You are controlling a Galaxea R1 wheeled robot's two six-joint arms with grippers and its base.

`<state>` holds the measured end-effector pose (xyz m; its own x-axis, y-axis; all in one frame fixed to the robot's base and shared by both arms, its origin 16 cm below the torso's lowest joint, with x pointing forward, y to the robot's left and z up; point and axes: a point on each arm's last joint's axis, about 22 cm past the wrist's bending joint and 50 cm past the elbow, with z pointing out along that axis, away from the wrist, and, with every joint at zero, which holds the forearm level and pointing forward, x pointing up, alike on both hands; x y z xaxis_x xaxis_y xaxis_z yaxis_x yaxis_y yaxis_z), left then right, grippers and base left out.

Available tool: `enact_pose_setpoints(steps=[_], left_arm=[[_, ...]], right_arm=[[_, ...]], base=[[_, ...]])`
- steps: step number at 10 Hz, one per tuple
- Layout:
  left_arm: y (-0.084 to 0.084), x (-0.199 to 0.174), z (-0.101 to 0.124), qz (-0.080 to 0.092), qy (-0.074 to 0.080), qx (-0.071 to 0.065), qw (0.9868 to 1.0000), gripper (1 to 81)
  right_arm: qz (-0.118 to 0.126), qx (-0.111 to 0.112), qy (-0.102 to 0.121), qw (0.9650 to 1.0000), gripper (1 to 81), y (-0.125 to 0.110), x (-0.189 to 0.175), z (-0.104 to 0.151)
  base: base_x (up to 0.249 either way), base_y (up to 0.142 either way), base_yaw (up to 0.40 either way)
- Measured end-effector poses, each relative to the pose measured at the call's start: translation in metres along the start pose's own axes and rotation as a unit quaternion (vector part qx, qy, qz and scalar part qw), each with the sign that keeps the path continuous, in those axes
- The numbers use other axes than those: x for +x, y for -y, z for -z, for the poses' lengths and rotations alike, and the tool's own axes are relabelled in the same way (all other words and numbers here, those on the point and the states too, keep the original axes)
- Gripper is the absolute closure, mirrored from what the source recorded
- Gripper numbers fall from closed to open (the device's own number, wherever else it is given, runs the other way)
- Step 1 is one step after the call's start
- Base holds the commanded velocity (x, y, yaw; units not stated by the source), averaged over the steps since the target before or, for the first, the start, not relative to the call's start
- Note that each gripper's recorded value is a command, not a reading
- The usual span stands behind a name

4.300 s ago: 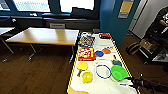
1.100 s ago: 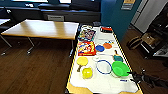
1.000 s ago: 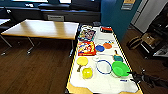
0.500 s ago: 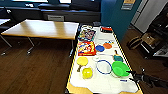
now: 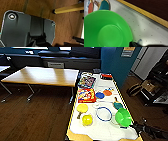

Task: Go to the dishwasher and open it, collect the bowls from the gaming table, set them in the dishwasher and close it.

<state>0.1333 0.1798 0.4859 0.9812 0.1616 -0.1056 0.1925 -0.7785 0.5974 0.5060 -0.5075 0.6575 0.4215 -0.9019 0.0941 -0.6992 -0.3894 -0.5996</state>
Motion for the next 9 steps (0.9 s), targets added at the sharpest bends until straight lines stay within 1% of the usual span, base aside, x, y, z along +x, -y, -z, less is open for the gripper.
enact_pose_setpoints(steps=[1, 2, 3, 5, 6, 8, 9], left_arm=[[0.000, 0.000, 0.000, 0.000, 0.000, 0.000, 1.0000, 1.0], [0.002, 0.001, 0.002, 0.000, 0.000, 0.002, 1.0000, 1.0], [0.005, 0.002, 0.003, 0.000, -0.001, 0.004, 1.0000, 1.0], [0.001, 0.000, -0.001, 0.000, 0.000, 0.001, 1.0000, 1.0], [0.001, 0.000, -0.004, 0.000, 0.000, 0.002, 1.0000, 1.0], [0.006, 0.000, -0.004, -0.001, 0.001, 0.008, 1.0000, 1.0], [0.009, -0.002, -0.004, -0.001, 0.005, 0.012, 0.9999, 1.0]], right_arm=[[0.000, 0.001, 0.000, 1.0000, 81.1, 0.000, -0.003, 0.000], [-0.002, 0.005, -0.004, 1.0000, 1.0, 0.003, -0.003, -0.001], [0.000, 0.005, -0.002, 1.0000, 1.0, 0.004, -0.005, -0.001], [-0.001, 0.006, -0.002, 1.0000, 1.0, 0.005, -0.006, -0.001], [-0.001, 0.006, -0.003, 1.0000, 1.0, 0.004, -0.004, 0.000], [-0.001, 0.004, -0.007, 1.0000, 1.0, 0.002, 0.002, 0.006], [-0.001, 0.003, -0.013, 0.9999, 1.0, 0.000, 0.010, 0.010]], base=[[0.000, 0.000, 0.000], [0.000, 0.000, 0.000], [0.000, 0.000, 0.000], [0.000, 0.000, 0.000], [0.000, 0.000, 0.000], [0.000, 0.000, 0.000], [0.000, 0.000, 0.000]])
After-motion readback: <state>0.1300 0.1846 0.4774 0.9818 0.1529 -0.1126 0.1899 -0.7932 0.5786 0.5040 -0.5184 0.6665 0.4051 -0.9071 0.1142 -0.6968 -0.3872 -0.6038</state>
